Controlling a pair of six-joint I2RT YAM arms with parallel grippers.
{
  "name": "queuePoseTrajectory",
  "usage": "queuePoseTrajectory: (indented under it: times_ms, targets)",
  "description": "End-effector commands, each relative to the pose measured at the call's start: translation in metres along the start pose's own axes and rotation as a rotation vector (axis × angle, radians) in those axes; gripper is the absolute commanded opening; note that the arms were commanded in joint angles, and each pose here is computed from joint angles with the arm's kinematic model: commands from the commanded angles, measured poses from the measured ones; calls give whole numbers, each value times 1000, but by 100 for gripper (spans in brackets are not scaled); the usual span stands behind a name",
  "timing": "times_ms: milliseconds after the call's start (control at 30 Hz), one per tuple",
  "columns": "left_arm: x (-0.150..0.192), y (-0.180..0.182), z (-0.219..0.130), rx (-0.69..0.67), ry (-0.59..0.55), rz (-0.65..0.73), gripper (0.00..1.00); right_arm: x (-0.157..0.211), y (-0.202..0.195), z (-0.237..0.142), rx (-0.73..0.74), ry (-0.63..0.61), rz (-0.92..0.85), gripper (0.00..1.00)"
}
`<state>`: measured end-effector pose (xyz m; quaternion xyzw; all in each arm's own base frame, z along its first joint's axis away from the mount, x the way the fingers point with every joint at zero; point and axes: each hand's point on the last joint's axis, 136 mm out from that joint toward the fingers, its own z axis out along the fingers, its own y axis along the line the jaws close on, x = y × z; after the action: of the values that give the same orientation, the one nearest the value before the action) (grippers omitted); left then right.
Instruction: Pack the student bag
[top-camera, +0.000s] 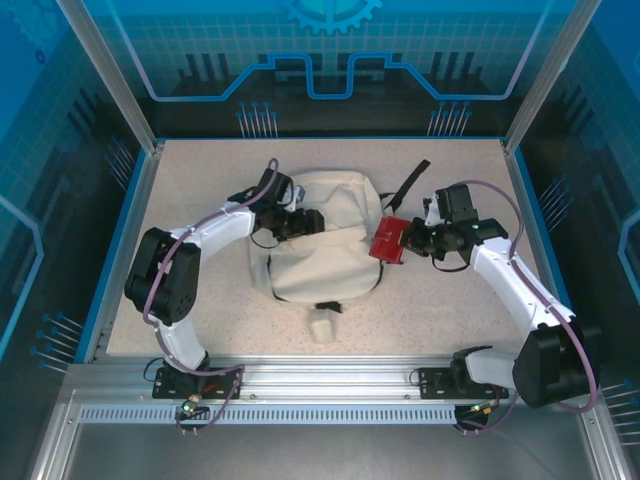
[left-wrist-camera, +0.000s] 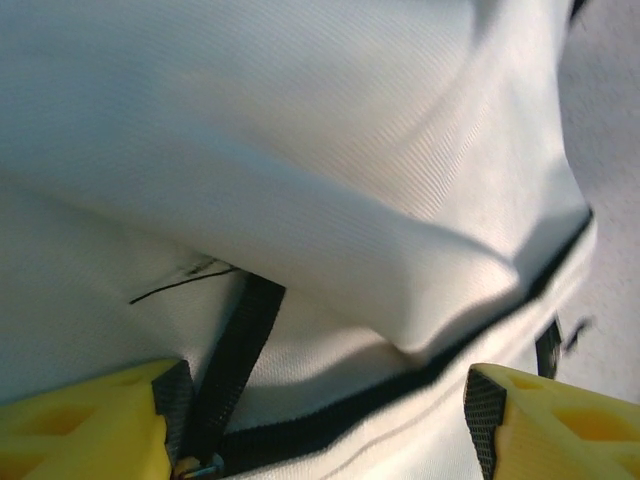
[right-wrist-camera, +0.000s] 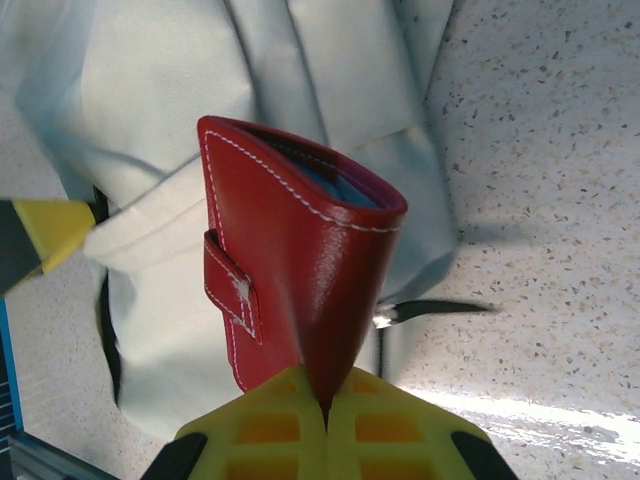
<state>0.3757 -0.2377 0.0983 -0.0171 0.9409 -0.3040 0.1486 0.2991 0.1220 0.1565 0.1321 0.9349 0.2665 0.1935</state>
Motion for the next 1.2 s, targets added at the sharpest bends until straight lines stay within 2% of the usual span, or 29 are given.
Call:
queuePoseTrajectory:
  times_ms: [0,133,267,433,667,867,1167]
  targets:
    - [29,-14,-6,-24,56,-81,75,-5,6,-6,10,-18,9,0]
    - [10,-11,-38,-146,-62,-78,75,-4,5,-7,8,-24,22,0]
    - [5,-29,-54,-131,-113,-89,68,-2,4,-9,4,-38,35,0]
    - [5,-44,-41,-116,-121,-178,56,-1,3,-8,-1,-43,52,0]
    - [-3,-32,-13,-196,-137,-296,59,1,3,-7,-7,-36,56,0]
    - [-20,-32,-3,-209,-176,-293,57,3,9,-7,-41,-27,50,0]
    - [-30,-24,15,-263,-167,-307,54,8,21,-4,-90,-7,46,0]
